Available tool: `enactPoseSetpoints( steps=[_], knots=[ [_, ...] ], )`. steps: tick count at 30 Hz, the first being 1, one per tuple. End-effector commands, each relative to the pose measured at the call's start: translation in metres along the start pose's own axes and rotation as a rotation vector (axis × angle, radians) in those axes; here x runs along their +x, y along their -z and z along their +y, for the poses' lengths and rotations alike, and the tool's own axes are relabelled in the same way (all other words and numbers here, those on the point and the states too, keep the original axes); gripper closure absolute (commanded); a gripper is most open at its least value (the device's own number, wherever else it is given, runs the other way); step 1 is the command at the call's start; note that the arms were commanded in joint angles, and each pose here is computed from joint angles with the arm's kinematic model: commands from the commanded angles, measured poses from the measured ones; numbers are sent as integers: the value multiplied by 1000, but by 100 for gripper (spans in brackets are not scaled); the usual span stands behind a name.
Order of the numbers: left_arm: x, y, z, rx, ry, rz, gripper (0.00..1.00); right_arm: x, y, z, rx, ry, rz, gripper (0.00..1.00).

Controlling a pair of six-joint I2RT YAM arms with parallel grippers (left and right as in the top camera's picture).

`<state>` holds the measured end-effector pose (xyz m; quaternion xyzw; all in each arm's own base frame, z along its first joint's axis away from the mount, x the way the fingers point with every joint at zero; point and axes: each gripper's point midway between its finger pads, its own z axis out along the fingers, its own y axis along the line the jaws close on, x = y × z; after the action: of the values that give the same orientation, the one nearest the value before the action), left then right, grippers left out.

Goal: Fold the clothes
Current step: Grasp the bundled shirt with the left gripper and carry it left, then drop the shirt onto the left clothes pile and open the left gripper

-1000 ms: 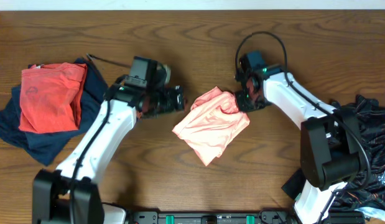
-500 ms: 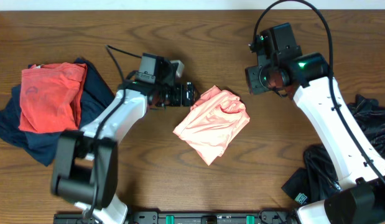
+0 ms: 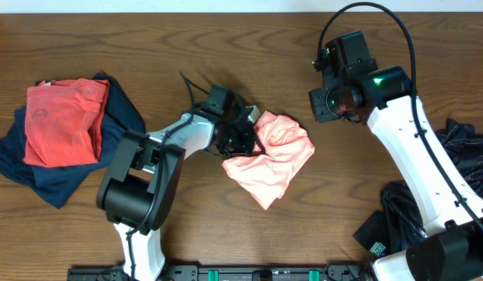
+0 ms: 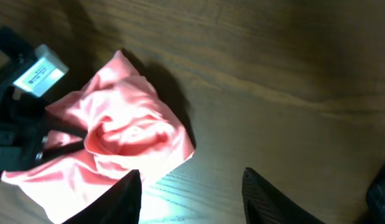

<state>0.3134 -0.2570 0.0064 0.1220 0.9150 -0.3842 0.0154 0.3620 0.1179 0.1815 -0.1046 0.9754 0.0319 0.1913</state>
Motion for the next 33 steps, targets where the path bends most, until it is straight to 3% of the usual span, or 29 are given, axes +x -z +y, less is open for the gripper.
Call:
enactPoseSetpoints(
  steps=[1,7,13,21,25,29,31,32,33],
  knots=[
    [-17,18,14,-86,-11,-70,94,5,-4,-7,18,-17,23,51],
    [-74,125,11,-168,-36,-378,94,8,-4,-18,30,-43,40,55],
    [-89,258,32,-312,9,-703,94,9,-4,-27,38,-65,43,56],
    [-46,414,105,-509,215,-1040,94,8,-4,-27,38,-65,42,56],
    [-12,453,159,-561,393,-1114,94,8,-4,-27,38,-65,42,56],
    [13,463,203,-570,534,-1128,92,8,-4,-27,38,-65,42,56],
    [23,461,222,-570,589,-1117,39,8,-4,-27,37,-65,42,56],
    [28,461,231,-571,614,-1116,2,9,-4,-26,34,-65,44,56],
    [32,462,237,-567,642,-1122,2,10,-4,-26,33,-65,48,56]
  ],
)
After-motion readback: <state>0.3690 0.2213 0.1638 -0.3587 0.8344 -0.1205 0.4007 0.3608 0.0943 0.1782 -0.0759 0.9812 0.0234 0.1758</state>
